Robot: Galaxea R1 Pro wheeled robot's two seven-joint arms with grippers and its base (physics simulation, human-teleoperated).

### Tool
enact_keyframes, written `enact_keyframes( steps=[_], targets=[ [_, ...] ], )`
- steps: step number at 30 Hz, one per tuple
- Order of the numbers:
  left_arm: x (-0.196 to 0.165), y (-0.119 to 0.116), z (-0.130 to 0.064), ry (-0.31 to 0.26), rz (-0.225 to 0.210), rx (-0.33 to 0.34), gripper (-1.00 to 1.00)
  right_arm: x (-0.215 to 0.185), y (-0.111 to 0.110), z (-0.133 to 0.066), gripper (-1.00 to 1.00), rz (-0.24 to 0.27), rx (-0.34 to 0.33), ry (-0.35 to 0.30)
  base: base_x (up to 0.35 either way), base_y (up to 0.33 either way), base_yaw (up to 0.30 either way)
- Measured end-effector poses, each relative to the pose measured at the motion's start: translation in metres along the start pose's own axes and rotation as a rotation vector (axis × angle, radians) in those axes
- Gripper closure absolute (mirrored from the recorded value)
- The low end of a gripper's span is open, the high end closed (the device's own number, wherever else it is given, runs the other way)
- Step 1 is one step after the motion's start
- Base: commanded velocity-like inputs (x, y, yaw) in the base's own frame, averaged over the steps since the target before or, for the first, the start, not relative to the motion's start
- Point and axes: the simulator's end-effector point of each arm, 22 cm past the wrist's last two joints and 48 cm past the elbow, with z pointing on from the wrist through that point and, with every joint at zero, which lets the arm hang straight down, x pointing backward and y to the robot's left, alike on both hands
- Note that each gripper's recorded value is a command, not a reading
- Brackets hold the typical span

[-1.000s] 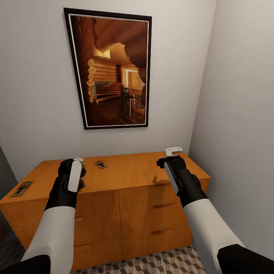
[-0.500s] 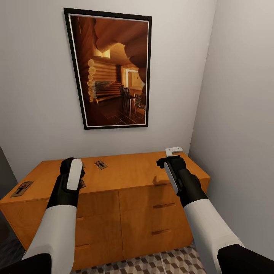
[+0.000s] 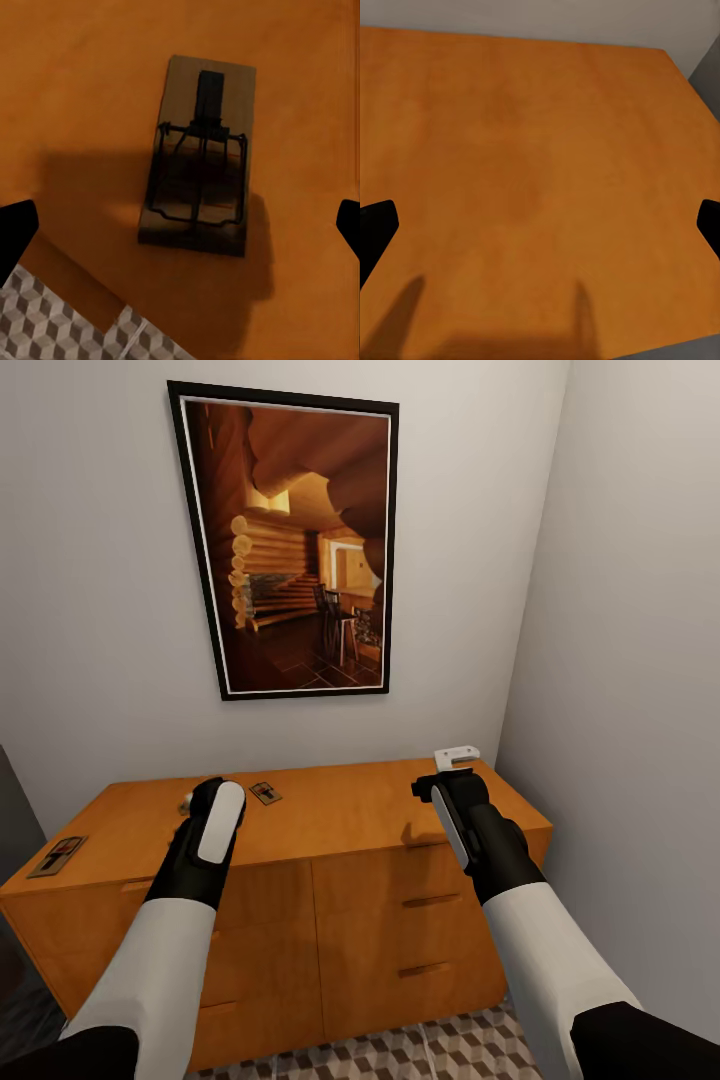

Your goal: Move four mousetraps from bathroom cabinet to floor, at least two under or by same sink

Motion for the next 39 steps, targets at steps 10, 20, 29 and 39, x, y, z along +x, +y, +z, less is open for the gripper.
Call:
enact_keyframes(
  steps=[10,20,29,39],
  targets=[
    [0.001,-0.011,-0.006,-0.006,-0.008,0.031,-1.0,0.0,-0.001,0.0,-1.0,0.0,0.001,0.0,0.0,0.0,0.0],
    [-0.002,-0.019,-0.012,-0.029,0.015,0.045,-1.0,0.0,-0.001,0.0,-1.0,-0.001,0.0,-0.003,0.033,0.0,0.0],
    [0.0,-0.019,-0.009,-0.029,0.026,0.046,-1.0,0.004,0.009,0.003,-1.0,-0.003,-0.047,-0.001,0.183,0.0,0.0],
    [-0.019,-0.004,-0.006,-0.056,0.018,0.016,-1.0,0.02,0.015,0.008,-1.0,-0.018,-0.055,0.029,0.0,0.0,0.0]
  ],
)
